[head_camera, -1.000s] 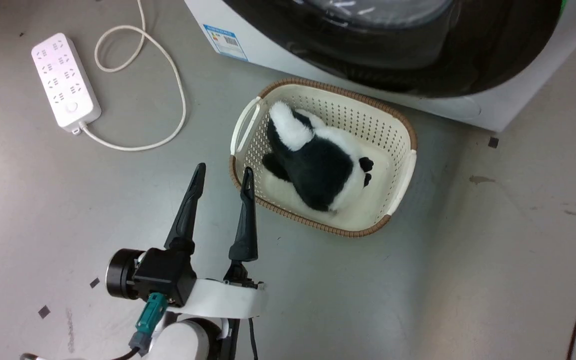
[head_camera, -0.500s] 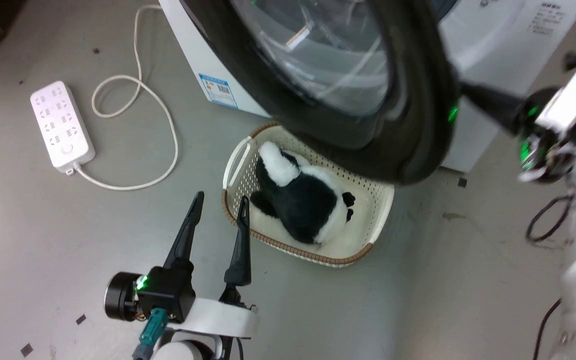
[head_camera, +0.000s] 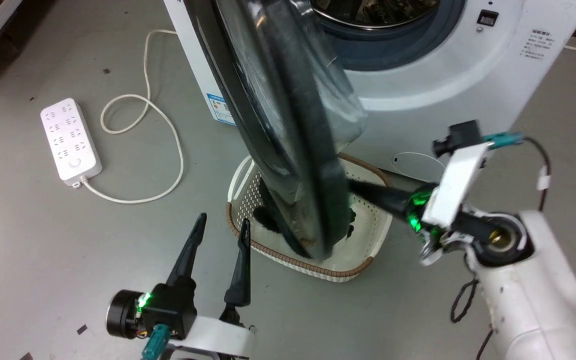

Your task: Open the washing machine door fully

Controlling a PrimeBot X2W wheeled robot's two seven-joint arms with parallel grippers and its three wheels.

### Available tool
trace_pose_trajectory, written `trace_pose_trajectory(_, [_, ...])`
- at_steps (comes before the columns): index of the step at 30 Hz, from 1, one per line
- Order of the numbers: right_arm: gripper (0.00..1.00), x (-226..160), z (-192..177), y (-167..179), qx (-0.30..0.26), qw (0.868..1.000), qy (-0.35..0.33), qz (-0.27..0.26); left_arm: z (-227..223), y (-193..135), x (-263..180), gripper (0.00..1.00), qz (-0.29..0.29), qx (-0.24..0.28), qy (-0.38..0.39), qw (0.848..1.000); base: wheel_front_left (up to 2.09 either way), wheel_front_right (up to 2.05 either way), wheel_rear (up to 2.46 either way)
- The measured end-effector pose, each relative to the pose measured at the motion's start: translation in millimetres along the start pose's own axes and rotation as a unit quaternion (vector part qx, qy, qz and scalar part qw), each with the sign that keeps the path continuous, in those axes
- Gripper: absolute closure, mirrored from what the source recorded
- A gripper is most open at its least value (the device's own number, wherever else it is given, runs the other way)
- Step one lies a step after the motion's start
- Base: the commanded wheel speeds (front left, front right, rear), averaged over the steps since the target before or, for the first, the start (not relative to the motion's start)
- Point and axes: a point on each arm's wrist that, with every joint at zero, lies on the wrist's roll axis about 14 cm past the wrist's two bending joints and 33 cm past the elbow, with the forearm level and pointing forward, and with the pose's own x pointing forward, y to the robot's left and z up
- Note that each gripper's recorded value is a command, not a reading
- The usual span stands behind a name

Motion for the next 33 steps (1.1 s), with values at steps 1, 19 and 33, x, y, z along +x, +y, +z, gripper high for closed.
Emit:
trace_pose_trajectory(1, [1.0, 3, -6, 2, 0.0, 1.0, 0.007, 0.004, -1, 0, -2, 0.0, -0.001, -0.001, 0.003, 1.0, 0.0, 0.0, 0.0])
trace_pose_trajectory(19, [0.0, -37, 51, 10, -0.15, 0.973, -0.16, -0.067, 12, 1, 0, 0.0, -0.007, -0.019, -0.02, 1.0, 0.0, 0.0, 0.0])
trace_pose_trajectory(33, [0.0, -208, 86, 24, -0.526, 0.711, -0.405, -0.232, 28, -10, 5, 0.0, -0.043, -0.048, -0.048, 0.997, 0.0, 0.0, 0.0])
